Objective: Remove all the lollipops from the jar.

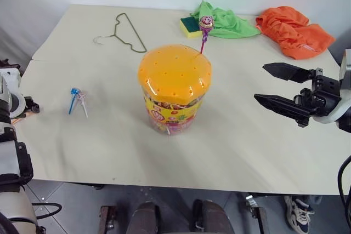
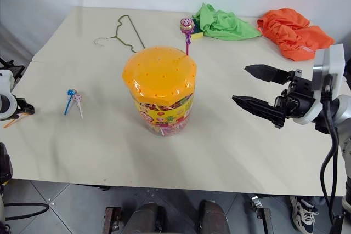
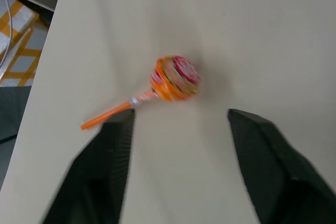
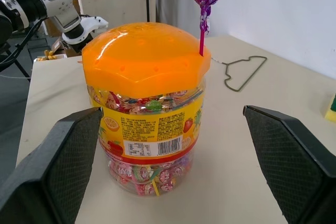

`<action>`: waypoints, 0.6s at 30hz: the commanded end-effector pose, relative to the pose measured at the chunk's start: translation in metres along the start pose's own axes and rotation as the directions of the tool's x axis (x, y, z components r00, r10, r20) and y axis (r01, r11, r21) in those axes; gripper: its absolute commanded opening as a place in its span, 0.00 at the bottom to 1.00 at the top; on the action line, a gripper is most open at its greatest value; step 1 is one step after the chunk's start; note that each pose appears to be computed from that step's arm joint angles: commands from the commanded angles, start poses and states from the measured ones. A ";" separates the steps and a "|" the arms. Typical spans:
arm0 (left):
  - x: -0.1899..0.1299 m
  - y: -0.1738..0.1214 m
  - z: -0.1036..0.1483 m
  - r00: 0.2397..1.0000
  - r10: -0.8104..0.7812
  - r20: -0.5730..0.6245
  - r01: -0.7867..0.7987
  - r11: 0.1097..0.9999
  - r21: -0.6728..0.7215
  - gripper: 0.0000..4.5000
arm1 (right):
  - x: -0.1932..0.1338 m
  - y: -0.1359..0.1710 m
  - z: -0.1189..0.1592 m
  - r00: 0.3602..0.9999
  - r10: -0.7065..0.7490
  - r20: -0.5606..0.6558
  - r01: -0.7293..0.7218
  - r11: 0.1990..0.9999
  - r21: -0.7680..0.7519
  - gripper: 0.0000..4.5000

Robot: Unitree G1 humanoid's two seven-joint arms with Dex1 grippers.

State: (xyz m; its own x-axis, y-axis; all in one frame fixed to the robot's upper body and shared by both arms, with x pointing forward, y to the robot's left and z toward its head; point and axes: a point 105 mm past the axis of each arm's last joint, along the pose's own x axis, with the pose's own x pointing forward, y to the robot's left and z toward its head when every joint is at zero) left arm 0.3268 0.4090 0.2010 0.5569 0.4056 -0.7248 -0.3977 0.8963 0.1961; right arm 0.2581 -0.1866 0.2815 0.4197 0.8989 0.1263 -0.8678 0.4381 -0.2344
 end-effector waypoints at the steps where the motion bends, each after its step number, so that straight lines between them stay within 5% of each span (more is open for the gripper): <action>1: -0.031 0.004 0.026 0.994 -0.012 0.108 0.010 1.000 0.022 0.95 | -0.003 0.000 0.014 1.000 -0.002 0.024 0.003 0.998 -0.061 1.00; 4: -0.053 -0.013 0.047 0.973 -0.104 0.208 0.089 0.993 0.081 0.98 | -0.004 -0.002 0.016 1.000 -0.005 0.018 0.006 0.998 -0.067 1.00; 9: -0.103 -0.070 0.089 0.741 -0.482 0.468 0.342 0.870 0.354 0.98 | 0.001 -0.002 0.024 1.000 0.001 0.010 -0.001 0.996 -0.085 1.00; 13: -0.143 -0.110 0.086 0.338 -0.774 0.536 0.391 0.633 0.668 0.98 | 0.011 -0.006 0.029 1.000 0.003 -0.001 -0.003 0.996 -0.091 1.00; 18: -0.159 -0.134 0.059 0.011 -0.920 0.393 0.429 0.359 0.829 0.98 | 0.036 -0.019 0.015 0.988 -0.040 -0.146 0.031 0.997 -0.065 1.00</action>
State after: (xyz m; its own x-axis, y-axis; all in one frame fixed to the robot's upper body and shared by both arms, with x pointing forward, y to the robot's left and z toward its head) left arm 0.3513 0.2422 0.3024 0.7387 -0.6728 -0.0409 0.6659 0.7190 0.1989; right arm 0.2786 -0.1639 0.3063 0.4523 0.8909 0.0416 -0.8457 0.4433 -0.2970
